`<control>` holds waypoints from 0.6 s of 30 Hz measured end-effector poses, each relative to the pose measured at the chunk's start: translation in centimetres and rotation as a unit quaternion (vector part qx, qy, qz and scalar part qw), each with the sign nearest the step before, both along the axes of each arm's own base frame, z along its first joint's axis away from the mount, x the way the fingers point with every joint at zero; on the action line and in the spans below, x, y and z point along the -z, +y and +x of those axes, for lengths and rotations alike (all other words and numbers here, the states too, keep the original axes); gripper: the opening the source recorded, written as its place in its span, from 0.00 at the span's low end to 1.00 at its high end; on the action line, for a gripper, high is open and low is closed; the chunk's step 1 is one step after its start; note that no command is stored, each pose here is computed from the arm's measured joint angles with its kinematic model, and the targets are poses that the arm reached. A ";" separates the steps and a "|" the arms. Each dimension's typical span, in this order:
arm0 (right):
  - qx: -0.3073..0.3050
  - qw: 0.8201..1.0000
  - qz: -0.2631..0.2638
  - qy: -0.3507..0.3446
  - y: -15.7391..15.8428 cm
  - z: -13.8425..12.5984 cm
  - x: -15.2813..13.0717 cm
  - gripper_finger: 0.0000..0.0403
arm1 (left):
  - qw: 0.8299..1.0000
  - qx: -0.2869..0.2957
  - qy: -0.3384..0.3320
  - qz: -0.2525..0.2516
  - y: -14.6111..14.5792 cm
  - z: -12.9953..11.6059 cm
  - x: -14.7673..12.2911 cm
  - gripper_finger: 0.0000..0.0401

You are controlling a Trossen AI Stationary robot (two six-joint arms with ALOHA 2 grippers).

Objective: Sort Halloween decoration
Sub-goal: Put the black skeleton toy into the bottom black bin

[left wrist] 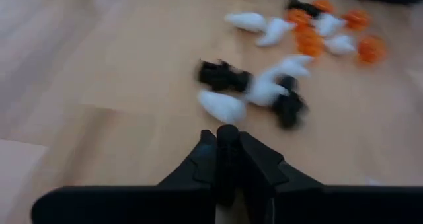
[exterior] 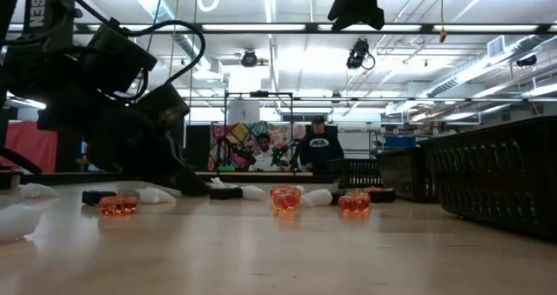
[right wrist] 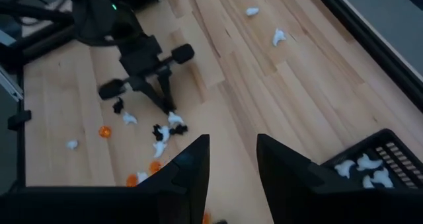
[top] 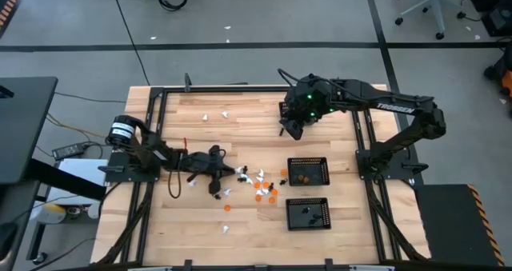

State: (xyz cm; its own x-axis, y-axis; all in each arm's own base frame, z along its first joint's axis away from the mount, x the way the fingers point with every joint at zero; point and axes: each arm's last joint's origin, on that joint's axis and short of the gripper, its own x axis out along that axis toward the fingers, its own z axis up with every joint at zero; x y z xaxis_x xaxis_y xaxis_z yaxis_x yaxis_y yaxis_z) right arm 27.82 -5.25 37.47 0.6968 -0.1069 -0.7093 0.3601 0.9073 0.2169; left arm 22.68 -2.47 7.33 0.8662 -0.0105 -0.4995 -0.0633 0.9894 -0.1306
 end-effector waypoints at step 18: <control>0.015 1.000 -0.017 0.015 -0.6 -1.6 -0.6 0.32 | 0.976 0.157 -0.122 0.091 -2.0 6.7 -6.2 0.11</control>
